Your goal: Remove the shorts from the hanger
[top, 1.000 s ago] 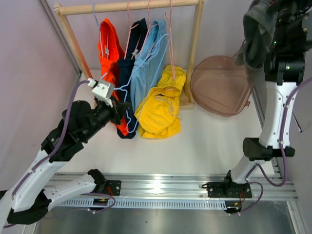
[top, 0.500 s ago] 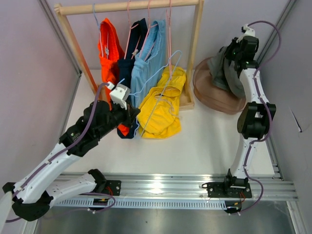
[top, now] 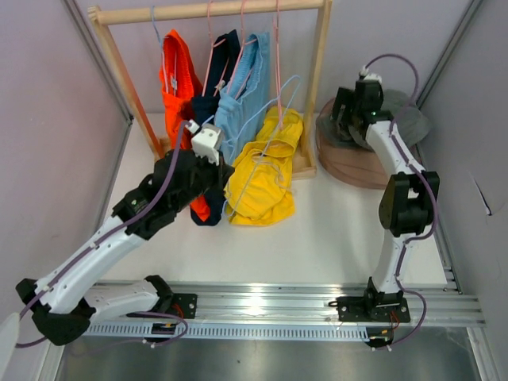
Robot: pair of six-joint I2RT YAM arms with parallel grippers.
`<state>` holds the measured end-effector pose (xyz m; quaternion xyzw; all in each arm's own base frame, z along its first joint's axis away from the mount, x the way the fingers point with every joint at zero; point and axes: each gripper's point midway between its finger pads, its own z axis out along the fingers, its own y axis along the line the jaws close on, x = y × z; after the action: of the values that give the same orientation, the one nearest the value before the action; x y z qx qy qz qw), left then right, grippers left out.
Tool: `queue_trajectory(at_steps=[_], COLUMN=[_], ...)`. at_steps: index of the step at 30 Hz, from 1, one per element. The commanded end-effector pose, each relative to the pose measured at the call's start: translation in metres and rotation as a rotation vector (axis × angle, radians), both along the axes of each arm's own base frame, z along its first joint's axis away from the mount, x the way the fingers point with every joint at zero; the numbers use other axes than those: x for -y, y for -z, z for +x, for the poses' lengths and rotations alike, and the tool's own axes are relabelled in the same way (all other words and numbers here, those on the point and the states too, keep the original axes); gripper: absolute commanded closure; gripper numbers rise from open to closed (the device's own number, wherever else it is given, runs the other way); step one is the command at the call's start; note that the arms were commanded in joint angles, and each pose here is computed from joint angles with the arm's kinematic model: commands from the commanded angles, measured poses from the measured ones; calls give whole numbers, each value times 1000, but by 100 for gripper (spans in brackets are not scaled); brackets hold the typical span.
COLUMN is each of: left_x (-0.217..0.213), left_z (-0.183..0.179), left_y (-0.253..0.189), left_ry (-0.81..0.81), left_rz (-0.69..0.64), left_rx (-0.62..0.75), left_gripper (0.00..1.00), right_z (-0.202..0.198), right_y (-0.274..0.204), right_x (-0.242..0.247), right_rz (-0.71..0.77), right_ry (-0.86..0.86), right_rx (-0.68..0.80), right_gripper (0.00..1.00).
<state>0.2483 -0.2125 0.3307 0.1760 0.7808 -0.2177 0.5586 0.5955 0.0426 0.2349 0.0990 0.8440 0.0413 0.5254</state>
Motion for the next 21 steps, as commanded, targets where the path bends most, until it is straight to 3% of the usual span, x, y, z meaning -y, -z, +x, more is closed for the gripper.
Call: queue_trajectory(at_steps=[1,2,3,4,5,10,14,21], left_x=[-2,4,2,4,5,11,-6,-19], left_z=[22,31,33,35,36,30,40,70], left_y=[-44,-37,-62,-68,-78,-112,-131,-119], left_ry=[-94,-104,-118,-117,-115,-55,-176,-359], left_rz=[-18,12,-15,-21,-36,-101,-123,-58], left_rx=[62,42,77,88,109,194,225,208], left_gripper=[100,100,100,100,100,100,100,100], right_z=[-57,-67,-86,-90,-105,-152,-173,-196], right_y=[-17,-17,-20,-2,-20,-5,3,5], right_x=[12,8,0,-4,-5,-10,-12,-19], right_rz=[-61,-58,-59,-71,-65,-90,-84,-81], right_ry=[143,138,120,116,115,85,63,27], right_rx=[-21,-14,9,-21,20,22,9,6], right_gripper=[1,1,1,1,1,1,0,1])
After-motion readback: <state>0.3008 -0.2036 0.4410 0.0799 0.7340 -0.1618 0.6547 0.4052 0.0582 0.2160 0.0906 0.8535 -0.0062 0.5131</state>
